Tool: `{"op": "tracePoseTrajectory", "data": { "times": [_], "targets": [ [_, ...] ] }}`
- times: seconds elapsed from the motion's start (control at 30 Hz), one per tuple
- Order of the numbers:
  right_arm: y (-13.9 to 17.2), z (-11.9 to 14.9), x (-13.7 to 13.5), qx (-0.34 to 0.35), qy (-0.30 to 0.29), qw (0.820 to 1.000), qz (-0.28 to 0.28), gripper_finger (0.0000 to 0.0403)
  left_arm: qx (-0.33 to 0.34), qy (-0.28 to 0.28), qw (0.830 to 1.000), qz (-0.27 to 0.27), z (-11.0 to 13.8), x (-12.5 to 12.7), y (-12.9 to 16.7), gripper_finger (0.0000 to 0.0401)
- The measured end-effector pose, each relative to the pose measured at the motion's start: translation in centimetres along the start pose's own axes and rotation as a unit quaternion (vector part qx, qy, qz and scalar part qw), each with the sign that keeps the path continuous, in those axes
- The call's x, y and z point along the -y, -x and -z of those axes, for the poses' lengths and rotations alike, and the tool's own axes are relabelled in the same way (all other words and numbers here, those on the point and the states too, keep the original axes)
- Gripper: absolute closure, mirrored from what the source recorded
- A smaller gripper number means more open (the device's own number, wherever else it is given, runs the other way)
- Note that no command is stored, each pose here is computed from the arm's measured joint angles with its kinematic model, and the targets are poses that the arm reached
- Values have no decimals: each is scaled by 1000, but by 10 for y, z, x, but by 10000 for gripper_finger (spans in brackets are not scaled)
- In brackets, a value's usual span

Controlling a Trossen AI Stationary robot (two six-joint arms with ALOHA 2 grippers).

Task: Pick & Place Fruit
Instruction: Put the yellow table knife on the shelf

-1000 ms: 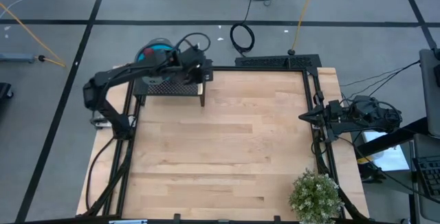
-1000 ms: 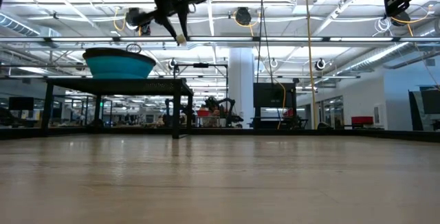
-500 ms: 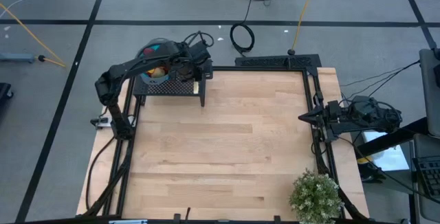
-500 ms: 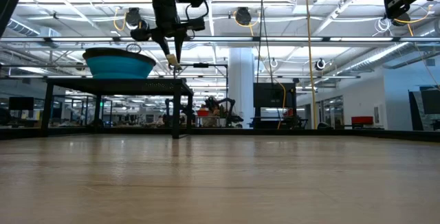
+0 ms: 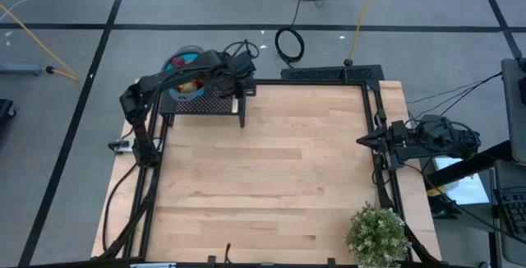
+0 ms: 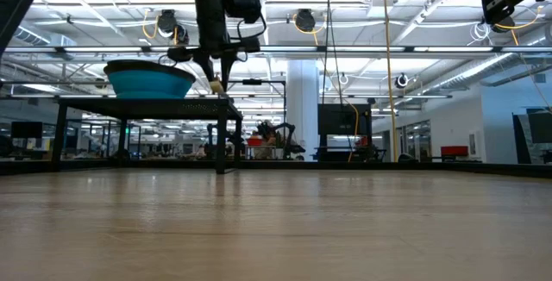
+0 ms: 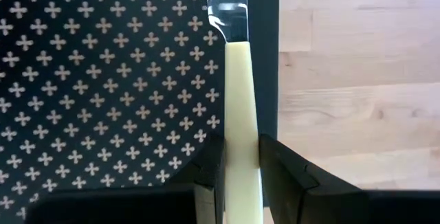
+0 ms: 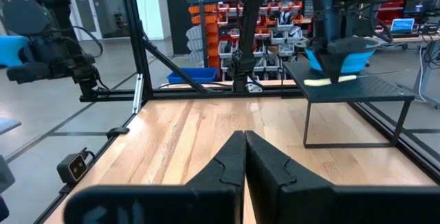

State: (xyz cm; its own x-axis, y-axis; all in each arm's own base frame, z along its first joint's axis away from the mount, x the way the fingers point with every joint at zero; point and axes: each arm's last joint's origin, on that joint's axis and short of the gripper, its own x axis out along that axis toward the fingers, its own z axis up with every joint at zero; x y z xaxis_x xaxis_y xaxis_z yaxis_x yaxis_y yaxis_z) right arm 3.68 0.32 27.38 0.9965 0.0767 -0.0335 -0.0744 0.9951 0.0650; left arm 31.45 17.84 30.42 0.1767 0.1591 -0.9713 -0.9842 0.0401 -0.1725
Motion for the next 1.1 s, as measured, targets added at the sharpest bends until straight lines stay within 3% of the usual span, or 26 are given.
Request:
{"op": "tracePoseTrajectory", "data": {
  "times": [1.1],
  "targets": [
    [0,0,0,0,0,1000,0,403,7,-33,999,-41,-10,-4,-15,329]
  ]
}}
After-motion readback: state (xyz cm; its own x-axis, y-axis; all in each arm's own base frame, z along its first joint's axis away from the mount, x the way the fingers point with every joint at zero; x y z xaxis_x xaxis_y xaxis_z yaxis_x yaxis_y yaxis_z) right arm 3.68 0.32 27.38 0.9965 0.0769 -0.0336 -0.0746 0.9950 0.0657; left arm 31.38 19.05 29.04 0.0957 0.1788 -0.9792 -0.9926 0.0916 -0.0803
